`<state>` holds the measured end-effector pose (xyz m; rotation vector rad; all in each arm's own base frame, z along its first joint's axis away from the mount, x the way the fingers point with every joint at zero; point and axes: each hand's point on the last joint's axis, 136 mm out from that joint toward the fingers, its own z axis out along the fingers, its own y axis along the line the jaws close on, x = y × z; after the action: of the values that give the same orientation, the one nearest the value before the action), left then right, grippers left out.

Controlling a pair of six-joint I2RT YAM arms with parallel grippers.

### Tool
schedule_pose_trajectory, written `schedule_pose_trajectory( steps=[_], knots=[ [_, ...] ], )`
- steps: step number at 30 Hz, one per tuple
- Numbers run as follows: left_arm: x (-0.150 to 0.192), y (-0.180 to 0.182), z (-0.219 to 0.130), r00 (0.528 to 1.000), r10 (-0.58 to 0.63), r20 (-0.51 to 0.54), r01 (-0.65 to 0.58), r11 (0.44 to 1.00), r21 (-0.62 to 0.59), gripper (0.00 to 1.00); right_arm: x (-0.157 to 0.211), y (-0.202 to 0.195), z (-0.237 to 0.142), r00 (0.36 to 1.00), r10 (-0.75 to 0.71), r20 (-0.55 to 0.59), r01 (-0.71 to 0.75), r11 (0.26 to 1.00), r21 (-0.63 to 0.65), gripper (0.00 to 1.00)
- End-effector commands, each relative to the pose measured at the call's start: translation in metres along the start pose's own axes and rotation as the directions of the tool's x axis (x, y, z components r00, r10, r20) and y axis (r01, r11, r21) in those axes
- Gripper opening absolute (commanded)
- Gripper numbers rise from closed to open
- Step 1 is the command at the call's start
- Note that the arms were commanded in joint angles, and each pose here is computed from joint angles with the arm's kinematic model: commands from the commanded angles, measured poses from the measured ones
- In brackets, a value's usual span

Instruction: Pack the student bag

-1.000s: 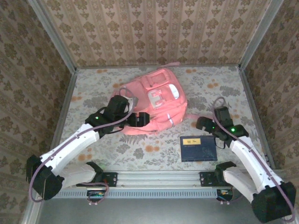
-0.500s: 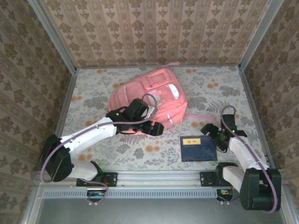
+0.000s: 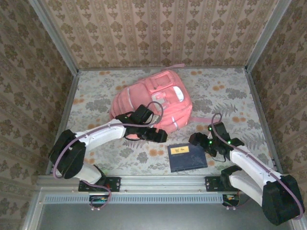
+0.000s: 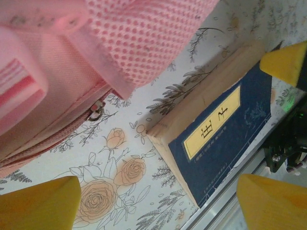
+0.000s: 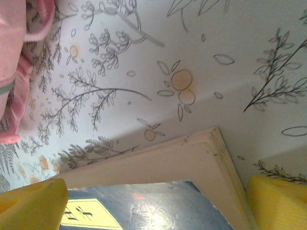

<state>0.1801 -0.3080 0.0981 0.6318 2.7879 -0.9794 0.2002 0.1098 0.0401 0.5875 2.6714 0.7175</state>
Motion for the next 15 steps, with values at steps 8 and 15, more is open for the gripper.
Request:
schedule_pose_trajectory(
  steps=[8,15],
  knots=[
    [0.025,0.003,0.016,0.995,-0.038,-0.095,0.039,0.999,0.015,0.84,0.013,-0.015,-0.006,0.991,-0.125,-0.046,0.129,0.987,0.092,0.93],
    [0.007,0.012,0.000,0.999,-0.044,-0.013,0.044,0.997,-0.061,0.84,-0.010,-0.012,-0.039,0.953,-0.286,0.100,0.247,0.926,0.287,0.93]
  ],
)
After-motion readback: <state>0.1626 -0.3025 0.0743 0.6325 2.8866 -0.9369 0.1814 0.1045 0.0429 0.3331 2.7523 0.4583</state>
